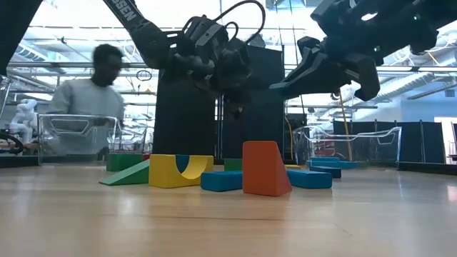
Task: Sort blocks by size
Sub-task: Put the blue rectangular block into the top right transparent bin
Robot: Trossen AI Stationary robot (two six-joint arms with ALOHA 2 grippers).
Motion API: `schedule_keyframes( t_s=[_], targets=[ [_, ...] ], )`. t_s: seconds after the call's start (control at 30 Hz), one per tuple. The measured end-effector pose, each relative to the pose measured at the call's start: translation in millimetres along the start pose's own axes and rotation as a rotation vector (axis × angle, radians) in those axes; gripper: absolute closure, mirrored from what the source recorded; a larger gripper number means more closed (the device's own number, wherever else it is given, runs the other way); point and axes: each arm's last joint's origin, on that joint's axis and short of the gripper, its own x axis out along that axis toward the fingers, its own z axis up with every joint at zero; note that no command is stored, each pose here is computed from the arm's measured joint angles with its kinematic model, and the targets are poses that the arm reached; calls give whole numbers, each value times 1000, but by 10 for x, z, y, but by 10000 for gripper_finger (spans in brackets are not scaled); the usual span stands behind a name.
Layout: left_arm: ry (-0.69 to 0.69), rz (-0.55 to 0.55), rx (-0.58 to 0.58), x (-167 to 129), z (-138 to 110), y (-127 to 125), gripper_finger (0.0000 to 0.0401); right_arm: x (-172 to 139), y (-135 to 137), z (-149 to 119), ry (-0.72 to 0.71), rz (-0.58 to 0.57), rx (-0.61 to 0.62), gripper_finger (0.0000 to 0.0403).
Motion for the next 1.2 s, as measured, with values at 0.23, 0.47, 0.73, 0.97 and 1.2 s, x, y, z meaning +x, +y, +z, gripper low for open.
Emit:
schedule_keyframes(
  t_s=[0.23, 0.47, 0.73, 0.97, 1.2],
  targets=[
    [-35, -20, 21, -1, 54, -22, 195, -93, -47, -1, 24, -5, 15, 340],
    [-56, -29, -17, -39, 86, 12, 185, -172, -85, -29, 83, -48, 21, 343],
    [-32, 9, 6, -243, 228, -139, 184, -289, -225, -122, 192, -128, 45, 343],
    [55, 258, 92, -419, 273, -359, 184, -441, -459, -189, 239, -235, 111, 343],
    [108, 447, 110, -429, 237, -442, 184, -615, -745, -302, 265, -344, 244, 344]
  ],
)
